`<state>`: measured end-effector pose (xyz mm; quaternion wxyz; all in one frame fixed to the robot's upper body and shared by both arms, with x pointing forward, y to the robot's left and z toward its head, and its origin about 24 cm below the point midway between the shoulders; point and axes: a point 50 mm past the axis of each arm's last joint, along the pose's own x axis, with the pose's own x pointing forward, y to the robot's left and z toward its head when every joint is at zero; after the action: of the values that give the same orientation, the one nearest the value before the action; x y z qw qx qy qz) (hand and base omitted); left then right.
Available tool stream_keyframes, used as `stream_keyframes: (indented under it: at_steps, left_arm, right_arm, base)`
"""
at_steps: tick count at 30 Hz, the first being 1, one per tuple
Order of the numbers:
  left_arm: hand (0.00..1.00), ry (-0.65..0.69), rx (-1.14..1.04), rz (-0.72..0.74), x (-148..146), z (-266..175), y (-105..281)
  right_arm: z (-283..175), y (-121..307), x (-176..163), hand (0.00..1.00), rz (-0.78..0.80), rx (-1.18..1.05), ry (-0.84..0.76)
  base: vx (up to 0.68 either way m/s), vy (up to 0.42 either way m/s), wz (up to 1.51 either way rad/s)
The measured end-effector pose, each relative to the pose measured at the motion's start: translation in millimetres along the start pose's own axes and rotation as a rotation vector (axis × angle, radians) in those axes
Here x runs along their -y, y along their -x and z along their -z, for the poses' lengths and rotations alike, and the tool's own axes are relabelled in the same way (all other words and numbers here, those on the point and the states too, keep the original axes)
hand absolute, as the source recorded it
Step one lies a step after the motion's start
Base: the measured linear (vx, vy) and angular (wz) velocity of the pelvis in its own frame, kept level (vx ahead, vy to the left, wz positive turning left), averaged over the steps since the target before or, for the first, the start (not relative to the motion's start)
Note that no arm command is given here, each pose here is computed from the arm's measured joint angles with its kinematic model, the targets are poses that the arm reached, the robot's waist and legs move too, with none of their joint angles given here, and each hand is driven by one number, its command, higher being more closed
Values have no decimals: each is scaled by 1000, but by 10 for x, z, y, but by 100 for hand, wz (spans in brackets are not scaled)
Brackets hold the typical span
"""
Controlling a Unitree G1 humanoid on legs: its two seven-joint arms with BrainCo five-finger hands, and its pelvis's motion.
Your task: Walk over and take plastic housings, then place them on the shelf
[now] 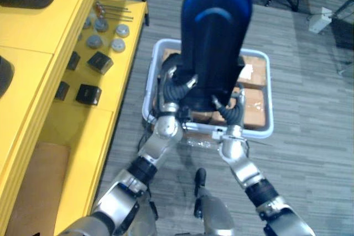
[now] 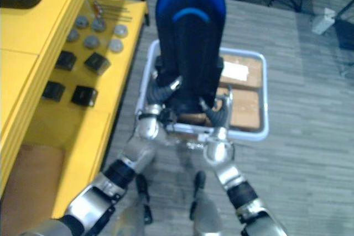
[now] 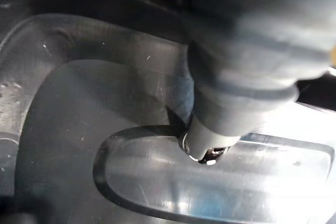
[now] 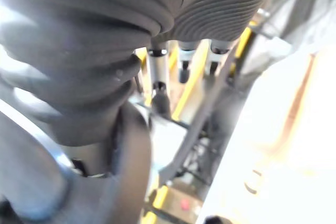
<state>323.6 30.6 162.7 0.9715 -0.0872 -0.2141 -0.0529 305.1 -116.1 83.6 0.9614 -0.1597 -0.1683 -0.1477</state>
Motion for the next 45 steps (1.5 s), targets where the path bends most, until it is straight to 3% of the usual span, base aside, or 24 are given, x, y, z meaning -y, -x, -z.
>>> stream_keyframes:
  at_steps: [5,11,15,20,26,31,36,41,45]
  left_arm:
    - [100,-151,66,-43,40,-54,8]
    - [100,-301,156,-201,-96,-152,-43]
    - [100,-421,148,-276,-205,-78,-8]
    - [100,-479,113,-481,-528,-2,-18]
    - [100,-450,71,-610,-798,95,102]
    - [100,-339,59,-655,-967,137,277]
    - [100,-198,147,-566,-941,-8,422]
    - [100,-120,172,-509,-1035,-103,665]
    - [100,-104,235,-554,-1268,-288,768]
  right_arm:
    - [23,5,-19,0,-31,-26,-26]
    - [-229,7,-8,0,5,86,-223]
    - [-602,-23,187,0,122,287,-398]
    - [-473,69,471,0,254,280,-414]
    - [-88,334,684,0,345,89,-319]
    - [341,721,808,0,394,-170,-296]
    - [716,1133,1001,0,474,-381,-324]
    - [714,1209,1094,0,460,-349,-349]
    - [664,1080,1091,0,394,-289,-392]
  base:
    - [0,0,0]
    - [0,0,0]
    - [0,0,0]
    - [4,2,-5]
    - [5,0,0]
    - [35,8,-16]
    - [49,6,-7]
    - [83,4,1]
    - [36,-5,17]
